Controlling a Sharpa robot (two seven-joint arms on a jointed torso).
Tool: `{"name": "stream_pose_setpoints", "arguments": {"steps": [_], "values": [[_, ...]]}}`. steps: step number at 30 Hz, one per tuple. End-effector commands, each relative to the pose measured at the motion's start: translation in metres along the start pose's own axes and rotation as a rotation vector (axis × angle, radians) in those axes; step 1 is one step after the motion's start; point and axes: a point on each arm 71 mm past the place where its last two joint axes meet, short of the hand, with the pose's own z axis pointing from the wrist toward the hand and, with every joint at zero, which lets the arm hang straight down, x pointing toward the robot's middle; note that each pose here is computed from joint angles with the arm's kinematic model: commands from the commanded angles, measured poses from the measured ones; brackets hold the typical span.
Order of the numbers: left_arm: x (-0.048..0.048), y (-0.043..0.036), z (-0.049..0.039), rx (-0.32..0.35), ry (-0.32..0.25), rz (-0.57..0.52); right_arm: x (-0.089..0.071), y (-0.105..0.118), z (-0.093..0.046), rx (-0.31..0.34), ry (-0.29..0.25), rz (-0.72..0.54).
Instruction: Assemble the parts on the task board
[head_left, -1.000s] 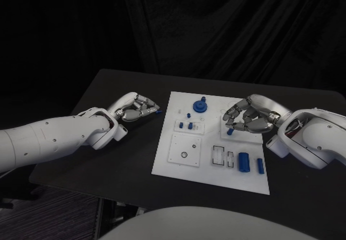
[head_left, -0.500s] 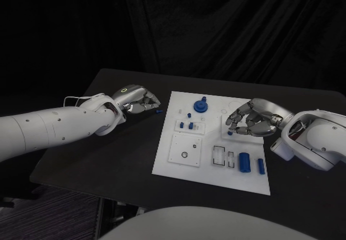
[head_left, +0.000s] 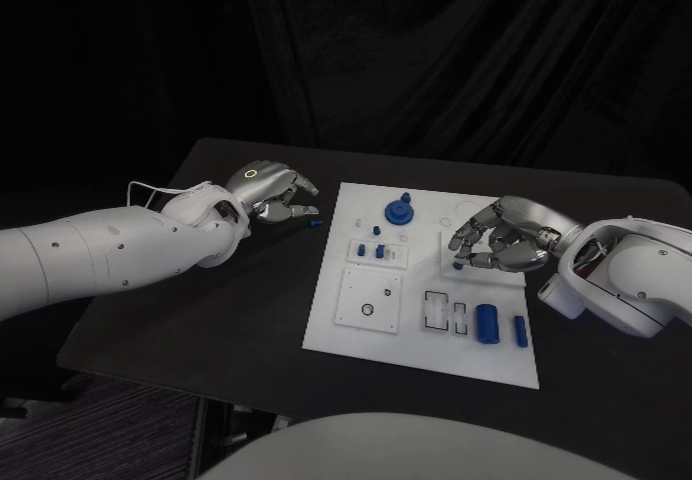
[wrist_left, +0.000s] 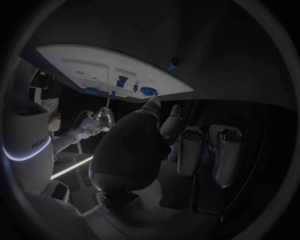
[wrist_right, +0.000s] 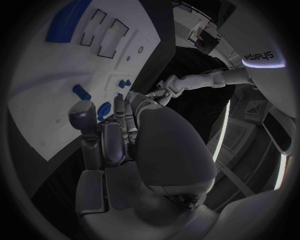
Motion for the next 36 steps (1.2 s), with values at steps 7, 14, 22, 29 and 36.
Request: {"name": "stream_pose_setpoints", "arguments": {"steps": [7,14,22,29,36], "values": [[-0.0010,-0.0014,-0.0007,-0.036,0.011,-0.015,-0.002,-0.002,0.000,0.019,-0.005,-0.007],[-0.0014,-0.0056,-0.0017,-0.020,0.004,-0.034,-0.002,-0.004,0.000,0.024,-0.003,-0.007],[0.0020,-0.0031,-0.0028,-0.024,0.011,-0.035,-0.003,-0.006,-0.002,0.033,-0.004,-0.006],[0.0090,-0.0029,-0.0036,-0.039,0.018,-0.038,-0.004,-0.008,-0.003,0.039,-0.002,-0.006],[0.0219,-0.0008,-0.0076,-0.065,0.035,-0.043,-0.004,-0.009,-0.003,0.041,0.001,-0.006]]}}
